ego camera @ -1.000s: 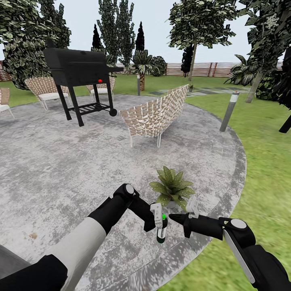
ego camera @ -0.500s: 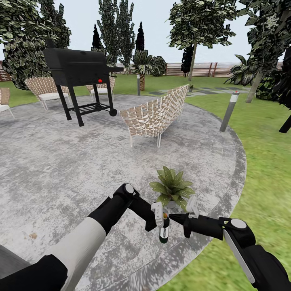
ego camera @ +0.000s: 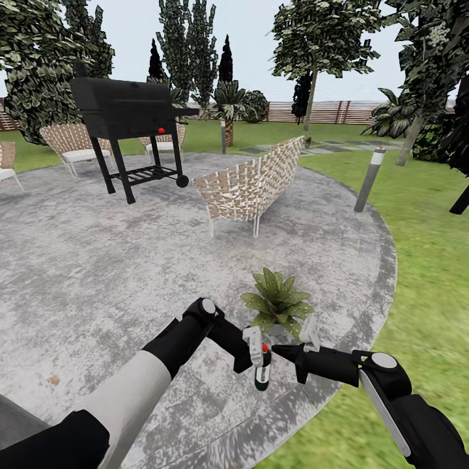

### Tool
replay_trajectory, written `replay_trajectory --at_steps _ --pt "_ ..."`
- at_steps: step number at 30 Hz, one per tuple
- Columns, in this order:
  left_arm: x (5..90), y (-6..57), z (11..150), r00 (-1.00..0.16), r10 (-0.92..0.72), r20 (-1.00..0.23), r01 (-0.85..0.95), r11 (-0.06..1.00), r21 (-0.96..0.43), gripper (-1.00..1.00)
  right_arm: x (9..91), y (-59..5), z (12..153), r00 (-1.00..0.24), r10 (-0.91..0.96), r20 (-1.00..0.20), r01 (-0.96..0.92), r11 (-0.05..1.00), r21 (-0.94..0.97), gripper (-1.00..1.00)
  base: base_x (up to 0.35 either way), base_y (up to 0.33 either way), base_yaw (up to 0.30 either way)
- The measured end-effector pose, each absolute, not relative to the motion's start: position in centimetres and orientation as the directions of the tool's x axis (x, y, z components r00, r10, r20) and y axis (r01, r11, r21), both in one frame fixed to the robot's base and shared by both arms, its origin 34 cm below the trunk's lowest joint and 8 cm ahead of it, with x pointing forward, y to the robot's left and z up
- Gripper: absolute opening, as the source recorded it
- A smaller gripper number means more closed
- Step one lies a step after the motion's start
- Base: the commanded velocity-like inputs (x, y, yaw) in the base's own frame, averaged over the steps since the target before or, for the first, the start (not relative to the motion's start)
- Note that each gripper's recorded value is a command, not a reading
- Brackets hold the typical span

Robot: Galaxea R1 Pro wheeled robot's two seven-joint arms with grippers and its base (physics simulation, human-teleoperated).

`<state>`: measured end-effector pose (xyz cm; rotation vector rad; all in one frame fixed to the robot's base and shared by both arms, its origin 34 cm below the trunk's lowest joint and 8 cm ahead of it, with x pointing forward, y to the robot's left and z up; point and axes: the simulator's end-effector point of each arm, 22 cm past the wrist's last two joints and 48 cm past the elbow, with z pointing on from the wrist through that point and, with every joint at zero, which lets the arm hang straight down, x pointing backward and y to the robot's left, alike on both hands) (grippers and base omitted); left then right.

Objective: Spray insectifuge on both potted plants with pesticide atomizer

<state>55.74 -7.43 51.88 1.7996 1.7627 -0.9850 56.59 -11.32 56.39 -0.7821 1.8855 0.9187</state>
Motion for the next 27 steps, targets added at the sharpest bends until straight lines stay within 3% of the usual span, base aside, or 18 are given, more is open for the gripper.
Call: replay_trajectory --at_steps 11,12,18,22,27 --pt "54.9 12.3 40.6 -0.274 0.827 -0.491 0.95 0.153 -0.273 -1.0 56.6 -11.3 56.4 -0.422 -0.154 -0.894 -0.799 0.529 0.286 -1.0 0.0 0.0 0.0" --pt "54.7 14.7 40.0 -0.29 0.835 -0.467 0.946 0.176 -0.272 -1.0 56.5 -11.3 56.3 -0.423 -0.155 -0.893 -0.799 0.528 0.287 1.0 0.0 0.0 0.0" --pt "53.2 19.7 37.3 -0.346 0.826 -0.445 0.933 0.253 -0.254 -1.0 56.3 -11.9 53.9 -0.476 -0.155 -0.866 -0.773 0.544 0.328 1.0 0.0 0.0 0.0" --pt "54.4 21.6 36.1 -0.455 0.748 -0.484 0.89 0.407 -0.208 -1.0 56.0 -12.9 50.7 -0.543 -0.149 -0.826 -0.73 0.57 0.377 1.0 0.0 0.0 0.0" --pt "57.6 24.6 37.2 -0.577 0.594 -0.56 0.786 0.59 -0.185 -1.0 56.8 -13.4 49.8 -0.52 -0.139 -0.843 -0.72 0.603 0.344 1.0 0.0 0.0 0.0"
